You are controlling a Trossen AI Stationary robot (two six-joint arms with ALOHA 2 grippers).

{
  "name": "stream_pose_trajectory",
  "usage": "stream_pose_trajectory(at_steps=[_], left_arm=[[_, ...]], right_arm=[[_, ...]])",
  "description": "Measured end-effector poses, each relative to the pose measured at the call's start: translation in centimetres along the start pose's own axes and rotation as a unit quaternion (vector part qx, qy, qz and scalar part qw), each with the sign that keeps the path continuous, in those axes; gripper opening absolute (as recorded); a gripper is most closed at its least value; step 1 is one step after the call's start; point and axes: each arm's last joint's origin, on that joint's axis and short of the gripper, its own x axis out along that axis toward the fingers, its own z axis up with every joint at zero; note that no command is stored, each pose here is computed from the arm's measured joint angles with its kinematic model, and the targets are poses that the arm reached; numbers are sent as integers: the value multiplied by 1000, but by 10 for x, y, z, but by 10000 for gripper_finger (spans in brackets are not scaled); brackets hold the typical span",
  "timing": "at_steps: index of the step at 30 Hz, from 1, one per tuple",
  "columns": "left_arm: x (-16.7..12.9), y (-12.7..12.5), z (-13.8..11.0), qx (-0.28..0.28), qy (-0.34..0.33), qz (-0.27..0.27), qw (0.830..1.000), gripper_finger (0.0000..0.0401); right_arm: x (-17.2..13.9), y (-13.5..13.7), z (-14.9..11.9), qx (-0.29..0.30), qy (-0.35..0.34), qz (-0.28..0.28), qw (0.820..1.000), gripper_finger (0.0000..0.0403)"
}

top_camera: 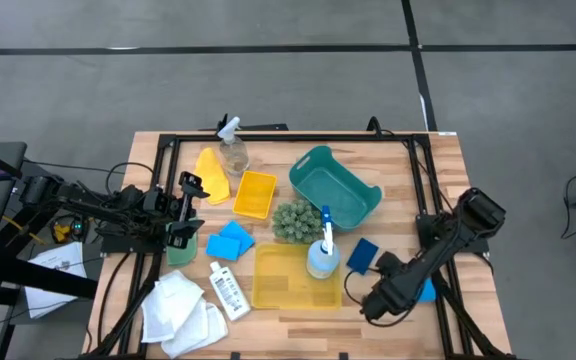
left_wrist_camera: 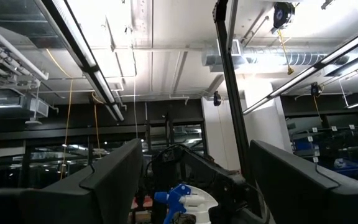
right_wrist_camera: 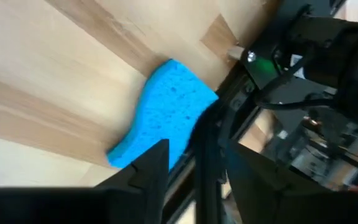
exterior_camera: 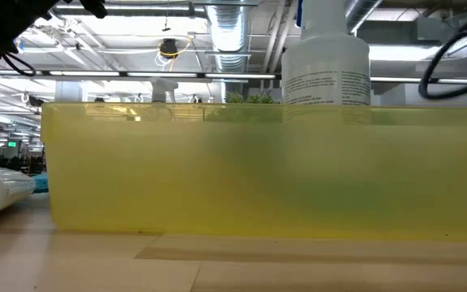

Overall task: Pick & Place Kitchen Items
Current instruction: Put the blue sponge into the top yellow bin

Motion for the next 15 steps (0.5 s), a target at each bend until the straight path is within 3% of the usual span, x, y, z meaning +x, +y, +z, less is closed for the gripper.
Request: stream_pose_trajectory(at_steps=[6, 15], left_arm=[[0, 0, 1, 0, -3, 0, 1000, 290], [0, 0, 1, -13, -6, -2, 1000, 290]], right_arm=[[2, 14, -5, 22, -12, 71, 997, 171], [26, 13, -20, 74, 31, 40, 996, 149]])
